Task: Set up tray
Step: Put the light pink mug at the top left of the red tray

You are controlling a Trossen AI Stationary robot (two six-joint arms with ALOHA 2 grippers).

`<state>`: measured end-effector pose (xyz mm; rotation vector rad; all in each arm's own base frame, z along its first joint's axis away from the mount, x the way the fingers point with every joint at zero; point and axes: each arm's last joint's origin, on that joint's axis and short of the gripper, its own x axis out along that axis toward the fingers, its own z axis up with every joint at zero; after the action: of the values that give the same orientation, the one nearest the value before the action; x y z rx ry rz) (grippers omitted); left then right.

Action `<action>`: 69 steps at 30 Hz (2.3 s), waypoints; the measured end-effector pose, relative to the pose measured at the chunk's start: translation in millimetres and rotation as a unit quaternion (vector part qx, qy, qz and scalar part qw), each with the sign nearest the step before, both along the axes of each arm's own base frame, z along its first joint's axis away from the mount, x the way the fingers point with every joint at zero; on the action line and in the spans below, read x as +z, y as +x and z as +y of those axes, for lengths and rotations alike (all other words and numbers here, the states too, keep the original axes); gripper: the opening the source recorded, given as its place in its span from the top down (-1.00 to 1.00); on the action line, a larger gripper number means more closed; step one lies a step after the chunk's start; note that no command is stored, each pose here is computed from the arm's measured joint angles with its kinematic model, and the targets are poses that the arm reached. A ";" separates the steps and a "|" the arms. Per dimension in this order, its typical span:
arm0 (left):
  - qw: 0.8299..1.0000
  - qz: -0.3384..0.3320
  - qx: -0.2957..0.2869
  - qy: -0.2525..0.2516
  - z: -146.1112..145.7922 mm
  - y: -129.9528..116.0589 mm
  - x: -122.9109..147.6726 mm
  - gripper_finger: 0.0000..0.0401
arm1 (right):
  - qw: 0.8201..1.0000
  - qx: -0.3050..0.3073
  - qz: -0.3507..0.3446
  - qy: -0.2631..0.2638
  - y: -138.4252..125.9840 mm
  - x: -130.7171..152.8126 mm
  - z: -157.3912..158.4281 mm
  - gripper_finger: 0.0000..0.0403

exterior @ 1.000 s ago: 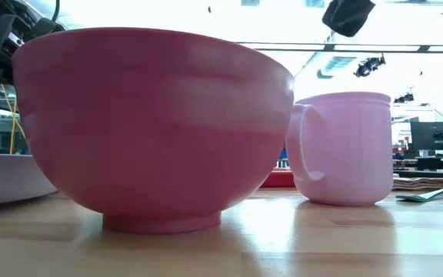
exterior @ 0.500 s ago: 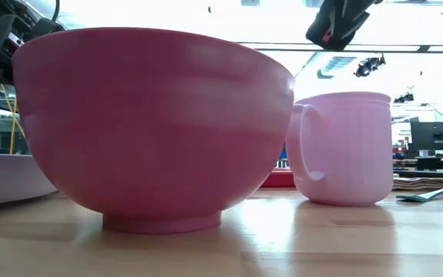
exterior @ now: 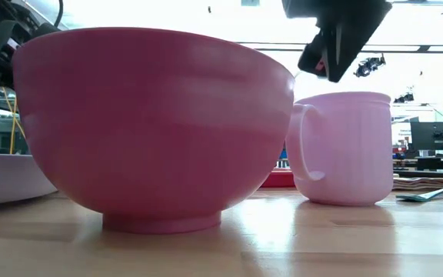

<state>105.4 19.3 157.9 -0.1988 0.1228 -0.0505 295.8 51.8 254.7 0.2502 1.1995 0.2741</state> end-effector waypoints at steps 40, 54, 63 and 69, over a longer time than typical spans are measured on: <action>1.000 0.000 0.000 0.000 0.0 0.0 0.0 0.30 | 0.998 -0.060 0.033 -0.012 7.6 -15.2 13.6 0.63; 1.000 -0.001 0.000 0.000 0.0 0.0 0.2 0.30 | 0.995 -0.080 0.055 -0.035 13.1 -29.3 18.8 0.63; 1.000 -0.001 0.000 0.000 0.0 0.0 0.2 0.30 | 0.994 -0.083 0.060 -0.047 16.6 -37.1 19.1 0.63; 1.000 -0.001 0.000 0.000 0.0 0.0 0.1 0.30 | 0.994 -0.084 0.060 -0.048 16.6 -37.1 18.9 0.63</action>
<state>105.4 19.2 158.0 -0.1988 0.1218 -0.0509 312.4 70.8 217.5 0.2840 1.2984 0.0550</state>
